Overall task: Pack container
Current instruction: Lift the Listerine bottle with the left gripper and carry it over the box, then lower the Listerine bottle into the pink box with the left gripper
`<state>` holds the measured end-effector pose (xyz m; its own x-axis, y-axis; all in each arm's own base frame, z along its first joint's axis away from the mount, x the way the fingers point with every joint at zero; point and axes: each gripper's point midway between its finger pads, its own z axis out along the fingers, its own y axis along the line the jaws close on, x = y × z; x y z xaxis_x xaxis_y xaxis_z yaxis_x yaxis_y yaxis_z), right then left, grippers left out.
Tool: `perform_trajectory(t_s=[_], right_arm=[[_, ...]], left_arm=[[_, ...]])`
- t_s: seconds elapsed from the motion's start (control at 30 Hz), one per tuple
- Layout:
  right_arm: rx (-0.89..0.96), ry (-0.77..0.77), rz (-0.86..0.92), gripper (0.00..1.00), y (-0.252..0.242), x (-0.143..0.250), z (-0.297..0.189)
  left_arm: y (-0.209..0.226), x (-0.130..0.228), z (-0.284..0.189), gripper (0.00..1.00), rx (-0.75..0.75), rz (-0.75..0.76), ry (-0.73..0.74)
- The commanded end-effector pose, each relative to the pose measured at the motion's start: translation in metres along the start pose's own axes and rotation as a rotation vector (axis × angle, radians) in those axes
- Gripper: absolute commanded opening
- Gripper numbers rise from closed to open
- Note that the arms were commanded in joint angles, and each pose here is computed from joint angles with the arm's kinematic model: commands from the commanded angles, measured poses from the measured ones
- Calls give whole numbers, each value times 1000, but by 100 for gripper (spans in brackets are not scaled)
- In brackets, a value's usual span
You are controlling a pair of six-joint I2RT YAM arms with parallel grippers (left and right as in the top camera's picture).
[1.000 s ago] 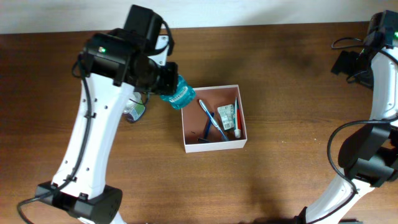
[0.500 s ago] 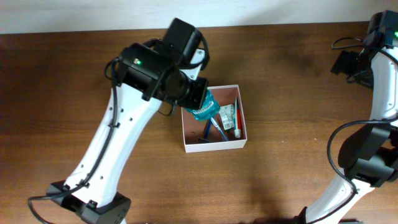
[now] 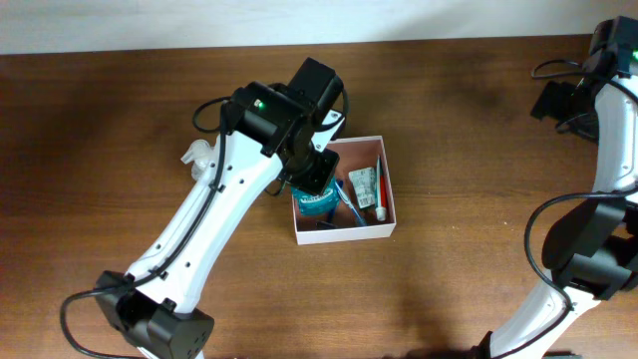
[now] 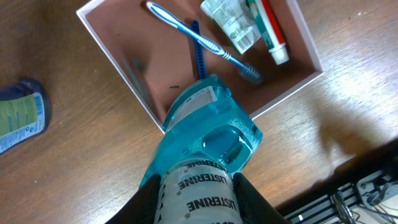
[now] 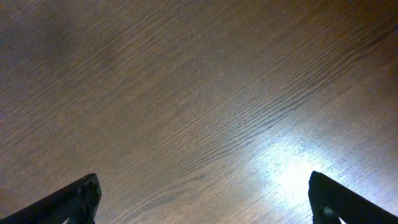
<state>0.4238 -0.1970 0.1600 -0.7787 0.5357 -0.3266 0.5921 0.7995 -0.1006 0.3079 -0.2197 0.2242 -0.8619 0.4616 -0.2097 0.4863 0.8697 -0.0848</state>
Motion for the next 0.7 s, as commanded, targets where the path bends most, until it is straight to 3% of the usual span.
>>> perform_trajectory(t_s=[0.0,0.67], right_arm=[[9,-14,-5,98,-1,-3,-3],[9,-14,-5,98,-1,-3,-3]], left_arm=[[2,3,5,23,-11,28,9],[-3,-3,23,23,-6,91,-7]])
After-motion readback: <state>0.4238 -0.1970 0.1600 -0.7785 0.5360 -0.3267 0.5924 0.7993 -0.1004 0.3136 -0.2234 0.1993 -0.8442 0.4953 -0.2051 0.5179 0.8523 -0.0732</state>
